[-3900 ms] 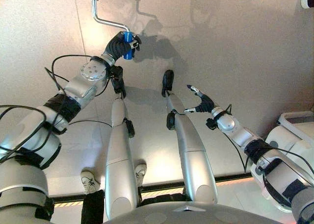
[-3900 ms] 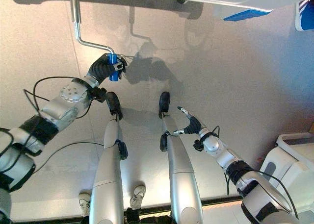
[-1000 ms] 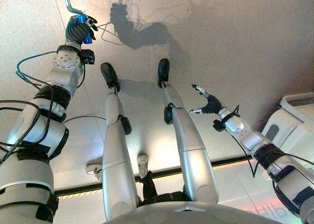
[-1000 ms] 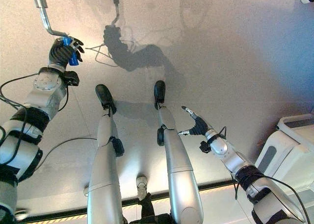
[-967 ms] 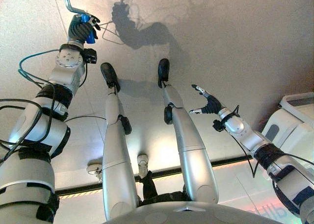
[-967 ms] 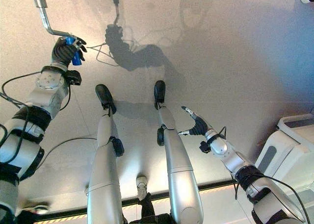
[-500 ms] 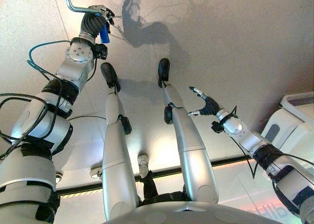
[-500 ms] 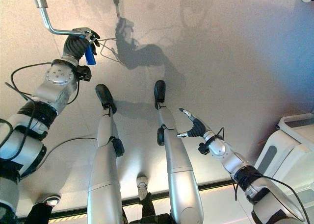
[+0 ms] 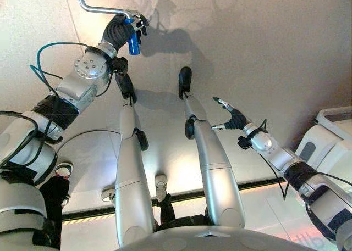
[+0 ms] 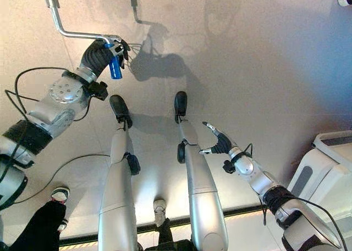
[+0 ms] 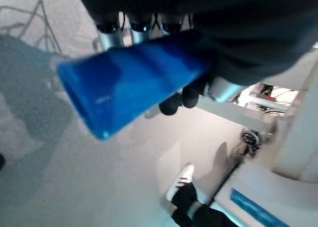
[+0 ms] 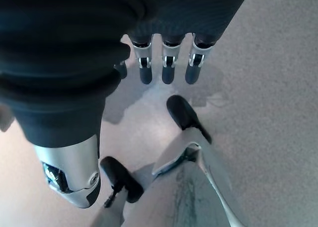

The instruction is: Raise the hospital bed

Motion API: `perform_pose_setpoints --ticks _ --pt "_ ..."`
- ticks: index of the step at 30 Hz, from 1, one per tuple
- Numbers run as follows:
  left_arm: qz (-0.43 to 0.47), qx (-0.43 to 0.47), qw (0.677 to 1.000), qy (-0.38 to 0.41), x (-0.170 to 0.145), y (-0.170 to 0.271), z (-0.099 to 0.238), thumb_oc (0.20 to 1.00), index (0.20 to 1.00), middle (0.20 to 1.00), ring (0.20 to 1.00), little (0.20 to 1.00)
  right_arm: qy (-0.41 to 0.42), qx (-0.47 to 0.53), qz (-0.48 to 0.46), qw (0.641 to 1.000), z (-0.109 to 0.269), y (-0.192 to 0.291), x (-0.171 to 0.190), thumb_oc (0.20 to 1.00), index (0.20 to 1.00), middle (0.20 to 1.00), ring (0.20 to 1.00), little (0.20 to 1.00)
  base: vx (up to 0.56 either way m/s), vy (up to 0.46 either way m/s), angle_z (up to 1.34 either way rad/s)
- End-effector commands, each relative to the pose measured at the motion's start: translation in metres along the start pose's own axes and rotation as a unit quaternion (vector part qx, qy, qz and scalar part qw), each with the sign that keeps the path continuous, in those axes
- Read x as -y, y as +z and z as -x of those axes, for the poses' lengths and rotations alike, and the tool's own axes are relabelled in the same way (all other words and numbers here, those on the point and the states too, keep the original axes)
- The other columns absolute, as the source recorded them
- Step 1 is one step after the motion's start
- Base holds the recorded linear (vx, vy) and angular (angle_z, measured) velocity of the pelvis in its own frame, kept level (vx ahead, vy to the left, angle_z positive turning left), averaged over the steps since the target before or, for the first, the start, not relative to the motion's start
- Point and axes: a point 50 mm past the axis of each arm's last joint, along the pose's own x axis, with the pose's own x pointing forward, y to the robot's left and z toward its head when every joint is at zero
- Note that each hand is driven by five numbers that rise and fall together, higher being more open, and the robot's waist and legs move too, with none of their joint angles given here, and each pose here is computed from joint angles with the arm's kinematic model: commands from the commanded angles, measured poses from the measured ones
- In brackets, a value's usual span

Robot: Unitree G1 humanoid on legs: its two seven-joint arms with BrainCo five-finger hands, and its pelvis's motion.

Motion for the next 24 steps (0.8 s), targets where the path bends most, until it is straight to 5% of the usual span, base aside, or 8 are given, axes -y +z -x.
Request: perform_pose_setpoints --ticks 1,24 --pt "0.013 0.136 0.983 -0.119 0.041 0.048 0.006 0.2 0.2 0.2 0.2 0.2 0.006 -0.021 -0.005 1.0 0.014 -0.012 -0.009 1.0 1.0 1.0 1.0 1.0 0.0 0.0 0.0" --pt "0.053 0.105 0.984 -0.135 0.011 0.041 0.088 0.2 0.2 0.2 0.2 0.2 0.015 -0.048 -0.011 0.999 0.032 -0.029 -0.007 1.0 1.0 1.0 1.0 1.0 0.0 0.005 0.02"
